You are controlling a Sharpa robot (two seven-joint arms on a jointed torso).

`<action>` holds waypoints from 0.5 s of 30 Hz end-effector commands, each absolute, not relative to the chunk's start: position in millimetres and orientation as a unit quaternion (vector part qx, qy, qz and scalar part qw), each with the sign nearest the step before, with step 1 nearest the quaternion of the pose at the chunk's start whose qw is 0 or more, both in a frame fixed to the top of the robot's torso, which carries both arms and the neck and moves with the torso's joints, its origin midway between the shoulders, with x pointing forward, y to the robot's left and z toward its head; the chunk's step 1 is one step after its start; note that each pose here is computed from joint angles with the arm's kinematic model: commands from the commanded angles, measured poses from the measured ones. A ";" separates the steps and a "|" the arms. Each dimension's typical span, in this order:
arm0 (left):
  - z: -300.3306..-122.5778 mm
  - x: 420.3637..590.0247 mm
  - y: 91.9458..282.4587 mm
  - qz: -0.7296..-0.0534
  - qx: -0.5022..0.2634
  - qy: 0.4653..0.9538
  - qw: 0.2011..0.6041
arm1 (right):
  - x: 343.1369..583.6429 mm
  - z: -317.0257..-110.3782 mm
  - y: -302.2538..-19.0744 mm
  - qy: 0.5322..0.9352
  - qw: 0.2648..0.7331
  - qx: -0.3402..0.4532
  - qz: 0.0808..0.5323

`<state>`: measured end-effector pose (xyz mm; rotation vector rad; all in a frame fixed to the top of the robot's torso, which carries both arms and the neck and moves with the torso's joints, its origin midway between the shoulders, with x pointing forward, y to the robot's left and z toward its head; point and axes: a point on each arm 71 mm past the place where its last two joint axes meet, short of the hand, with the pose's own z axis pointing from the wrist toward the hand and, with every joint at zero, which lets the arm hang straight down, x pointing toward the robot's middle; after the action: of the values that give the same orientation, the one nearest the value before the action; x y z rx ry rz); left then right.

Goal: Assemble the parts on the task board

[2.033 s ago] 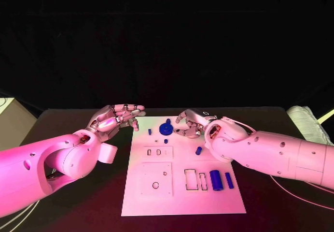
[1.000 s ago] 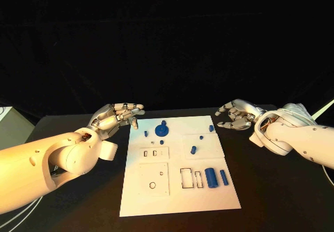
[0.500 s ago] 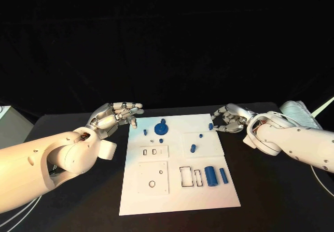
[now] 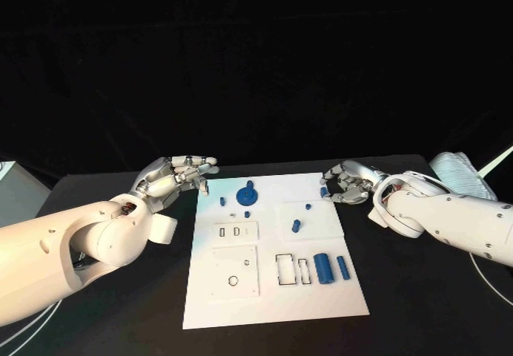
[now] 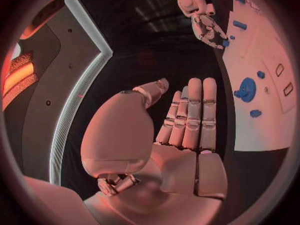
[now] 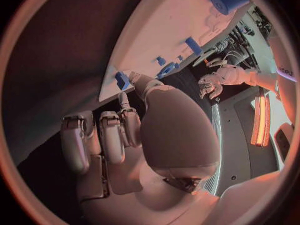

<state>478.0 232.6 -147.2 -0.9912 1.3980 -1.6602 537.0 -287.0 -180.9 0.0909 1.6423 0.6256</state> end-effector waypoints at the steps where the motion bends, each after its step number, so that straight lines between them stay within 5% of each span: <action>1: -145.7 477.0 230.7 -0.656 -0.379 0.542 0.364 | 537.3 -182.9 -286.0 0.723 0.635 0.035 0.271; 15: -145.8 477.2 231.4 -0.655 -0.379 0.543 0.364 | 539.0 -185.5 -285.0 0.728 0.631 0.036 0.266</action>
<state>477.9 233.1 -147.2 -0.9910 1.3979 -1.6600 539.2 -285.9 -183.9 0.0959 1.6487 0.6143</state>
